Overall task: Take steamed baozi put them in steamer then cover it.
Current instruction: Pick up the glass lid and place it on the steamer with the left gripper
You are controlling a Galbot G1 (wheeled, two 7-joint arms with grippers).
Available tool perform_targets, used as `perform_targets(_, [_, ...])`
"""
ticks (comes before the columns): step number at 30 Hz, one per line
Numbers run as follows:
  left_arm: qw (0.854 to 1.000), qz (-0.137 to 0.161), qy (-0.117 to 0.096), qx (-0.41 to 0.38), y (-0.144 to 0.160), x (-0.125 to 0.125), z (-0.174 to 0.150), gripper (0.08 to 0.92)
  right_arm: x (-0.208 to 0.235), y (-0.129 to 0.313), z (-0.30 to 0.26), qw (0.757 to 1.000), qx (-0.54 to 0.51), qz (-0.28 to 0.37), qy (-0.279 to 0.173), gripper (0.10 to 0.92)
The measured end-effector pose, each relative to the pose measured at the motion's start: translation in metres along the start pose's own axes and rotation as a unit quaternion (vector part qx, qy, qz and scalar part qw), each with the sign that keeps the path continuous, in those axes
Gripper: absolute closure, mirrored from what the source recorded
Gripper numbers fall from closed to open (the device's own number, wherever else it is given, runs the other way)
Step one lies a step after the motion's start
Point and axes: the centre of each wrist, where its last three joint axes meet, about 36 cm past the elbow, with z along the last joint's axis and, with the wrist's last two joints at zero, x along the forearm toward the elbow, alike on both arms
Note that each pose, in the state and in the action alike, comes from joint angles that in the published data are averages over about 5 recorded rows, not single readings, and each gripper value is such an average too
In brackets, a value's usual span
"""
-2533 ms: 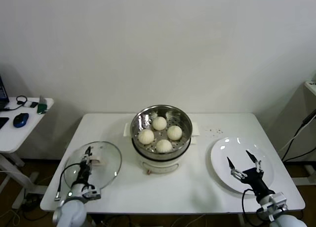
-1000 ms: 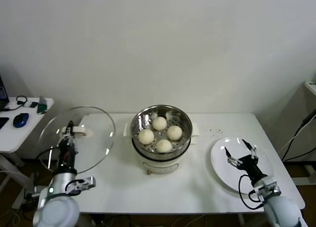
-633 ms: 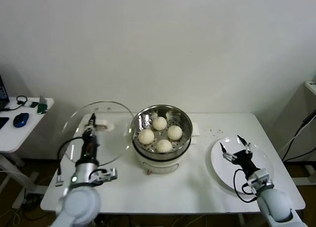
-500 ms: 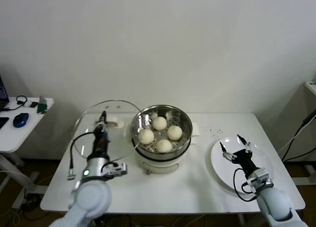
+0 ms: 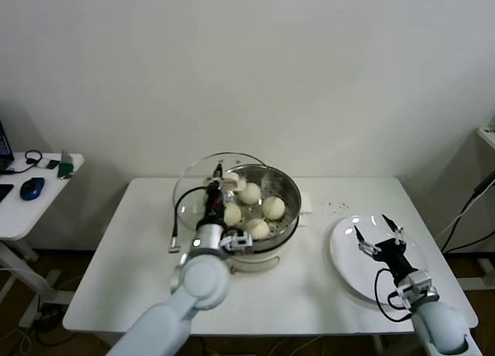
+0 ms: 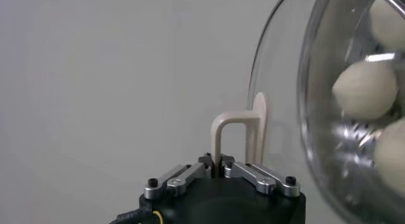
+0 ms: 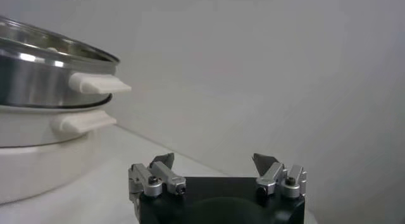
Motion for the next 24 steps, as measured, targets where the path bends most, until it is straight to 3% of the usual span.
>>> perform_targets(12, [1.0, 0.025, -0.013, -0.001, -0.019, -0.02, -0.047, 0.852, 0.02, -0.012, 0.01, 1.0, 0.0, 0.015, 0.007, 0.2])
perform_targets(24, [0.999, 0.039, -0.02, -0.011, -0.029, -0.031, -0.068, 0.852, 0.028, -0.018, 0.016, 1.0, 0.002, 0.018, 0.011, 0.2])
